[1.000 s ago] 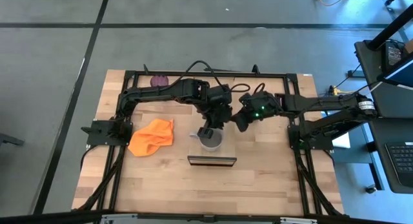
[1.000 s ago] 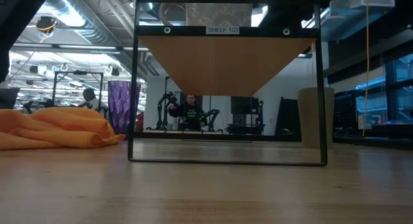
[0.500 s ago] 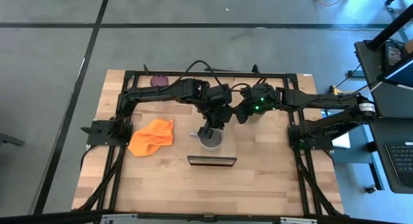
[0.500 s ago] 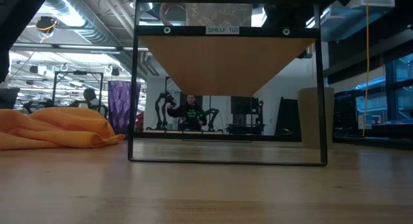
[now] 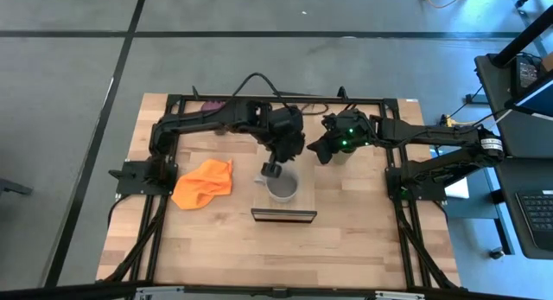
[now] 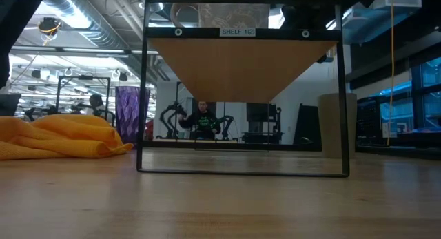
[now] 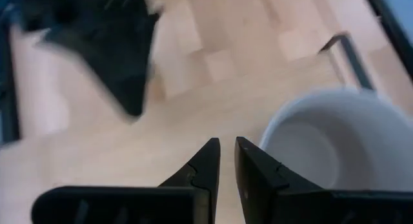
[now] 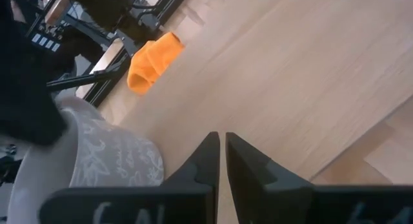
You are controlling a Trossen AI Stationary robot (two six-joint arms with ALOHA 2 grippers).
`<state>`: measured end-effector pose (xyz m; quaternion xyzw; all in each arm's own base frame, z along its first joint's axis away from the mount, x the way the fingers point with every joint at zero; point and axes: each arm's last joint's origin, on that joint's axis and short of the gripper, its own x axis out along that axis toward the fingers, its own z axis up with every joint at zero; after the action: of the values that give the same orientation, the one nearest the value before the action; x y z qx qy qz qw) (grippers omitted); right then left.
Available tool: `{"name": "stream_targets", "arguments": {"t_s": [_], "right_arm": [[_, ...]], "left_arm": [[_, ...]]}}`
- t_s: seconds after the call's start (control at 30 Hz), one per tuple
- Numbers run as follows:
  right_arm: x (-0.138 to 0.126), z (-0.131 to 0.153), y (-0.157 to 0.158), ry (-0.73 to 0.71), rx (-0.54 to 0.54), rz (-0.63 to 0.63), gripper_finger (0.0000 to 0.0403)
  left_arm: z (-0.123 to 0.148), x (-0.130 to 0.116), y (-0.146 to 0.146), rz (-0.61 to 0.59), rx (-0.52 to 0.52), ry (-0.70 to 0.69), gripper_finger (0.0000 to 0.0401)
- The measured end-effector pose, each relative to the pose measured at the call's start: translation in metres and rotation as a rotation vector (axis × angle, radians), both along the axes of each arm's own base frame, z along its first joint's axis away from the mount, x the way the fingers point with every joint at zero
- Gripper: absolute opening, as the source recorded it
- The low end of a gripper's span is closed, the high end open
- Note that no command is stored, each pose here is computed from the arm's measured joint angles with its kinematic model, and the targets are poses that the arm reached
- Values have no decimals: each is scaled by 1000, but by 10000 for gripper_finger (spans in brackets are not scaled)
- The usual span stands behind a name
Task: Stack small to large cups/mugs on shelf
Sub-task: Put the brown cup on the shelf
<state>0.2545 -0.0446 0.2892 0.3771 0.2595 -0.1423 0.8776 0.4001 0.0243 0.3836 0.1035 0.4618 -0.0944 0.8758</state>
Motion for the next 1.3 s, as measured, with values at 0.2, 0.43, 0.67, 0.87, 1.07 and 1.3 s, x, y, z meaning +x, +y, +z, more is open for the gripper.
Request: {"name": "stream_targets", "arguments": {"t_s": [0.2,0.43,0.67,0.87,1.07,1.3], "right_arm": [[0,0,1,4,21,30,29],[-1,-1,1,10,23,30,29],[-2,-3,2,36,28,30,29],[-2,-3,2,32,26,31,29],[-2,-3,2,33,16,38,29],[-2,-2,-2,34,0,24,30]], "left_arm": [[-4,-19,23,112,-26,159,41],[-9,-36,23,146,-64,334,41],[7,-47,4,119,-86,287,41],[27,-63,2,179,-71,218,41],[34,-70,3,213,-73,196,41],[37,-66,3,231,-79,143,41]]}}
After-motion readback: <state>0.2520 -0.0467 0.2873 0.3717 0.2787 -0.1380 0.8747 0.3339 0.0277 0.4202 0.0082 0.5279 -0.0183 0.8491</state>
